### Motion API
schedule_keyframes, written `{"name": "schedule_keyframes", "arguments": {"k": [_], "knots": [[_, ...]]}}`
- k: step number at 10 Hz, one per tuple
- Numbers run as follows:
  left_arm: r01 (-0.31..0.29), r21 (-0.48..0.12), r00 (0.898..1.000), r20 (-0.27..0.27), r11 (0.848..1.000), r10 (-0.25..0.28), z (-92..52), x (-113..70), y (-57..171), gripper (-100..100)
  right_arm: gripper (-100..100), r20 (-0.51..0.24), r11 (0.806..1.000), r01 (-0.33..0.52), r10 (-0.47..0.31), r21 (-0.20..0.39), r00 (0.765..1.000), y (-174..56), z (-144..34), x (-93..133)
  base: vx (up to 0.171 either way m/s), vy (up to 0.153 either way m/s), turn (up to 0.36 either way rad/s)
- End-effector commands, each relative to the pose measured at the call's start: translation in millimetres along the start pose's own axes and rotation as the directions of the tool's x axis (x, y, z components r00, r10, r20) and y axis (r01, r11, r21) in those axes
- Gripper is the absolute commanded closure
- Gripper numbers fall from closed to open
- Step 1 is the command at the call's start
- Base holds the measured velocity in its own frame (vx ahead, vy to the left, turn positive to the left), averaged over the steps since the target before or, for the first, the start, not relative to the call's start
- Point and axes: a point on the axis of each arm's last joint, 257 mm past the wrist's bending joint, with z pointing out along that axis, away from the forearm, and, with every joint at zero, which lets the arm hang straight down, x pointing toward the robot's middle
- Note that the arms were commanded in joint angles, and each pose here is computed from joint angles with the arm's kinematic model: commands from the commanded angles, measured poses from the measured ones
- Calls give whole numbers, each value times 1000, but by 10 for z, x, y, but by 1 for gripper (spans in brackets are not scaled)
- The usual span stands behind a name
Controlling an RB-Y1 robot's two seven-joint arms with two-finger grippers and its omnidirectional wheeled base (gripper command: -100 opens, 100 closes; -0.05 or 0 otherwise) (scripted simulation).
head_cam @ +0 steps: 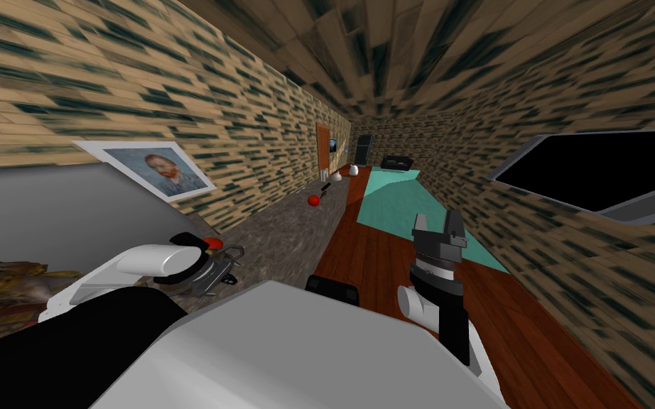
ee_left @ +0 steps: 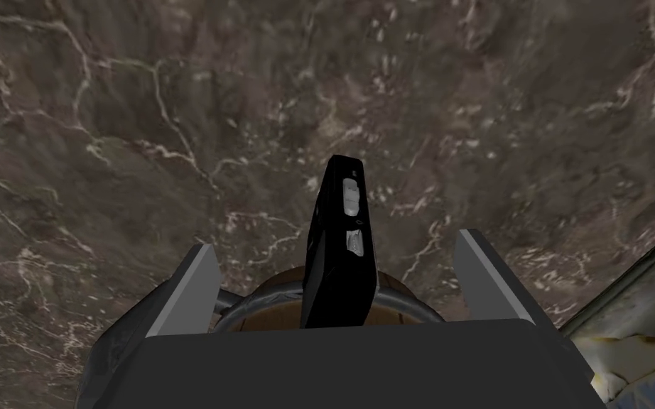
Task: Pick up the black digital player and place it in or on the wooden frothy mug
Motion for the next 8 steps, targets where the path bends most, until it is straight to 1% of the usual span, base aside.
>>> {"name": "schedule_keyframes", "arguments": {"k": [1, 2, 3, 4, 8], "knots": [[6, 1, 1000, 1, 1000, -6, 88, -30, -4, -100, 0, 0, 1000, 0, 0, 0, 1000, 0, 0, 0, -27, -8, -45], [10, 0, 1000, 1, 1000, -10, 140, -42, -2, -100, 0, 0, 1000, 0, 0, 0, 1000, 0, 0, 0, -25, -10, -50], [8, -1, 1000, 1, 1000, -8, 109, -33, 1, -100, 0, 0, 1000, 0, 0, 0, 1000, 0, 0, 0, -10, -5, -9], [8, 1, 1000, 1, 1000, -8, 115, -36, -2, 100, 0, 0, 1000, 0, 0, 0, 1000, 0, 0, 0, 0, 0, 0], [7, -1, 1000, 1, 1000, -7, 115, -36, 3, 100, 0, 0, 1000, 0, 0, 0, 1000, 0, 0, 0, 0, 0, 0]]}}
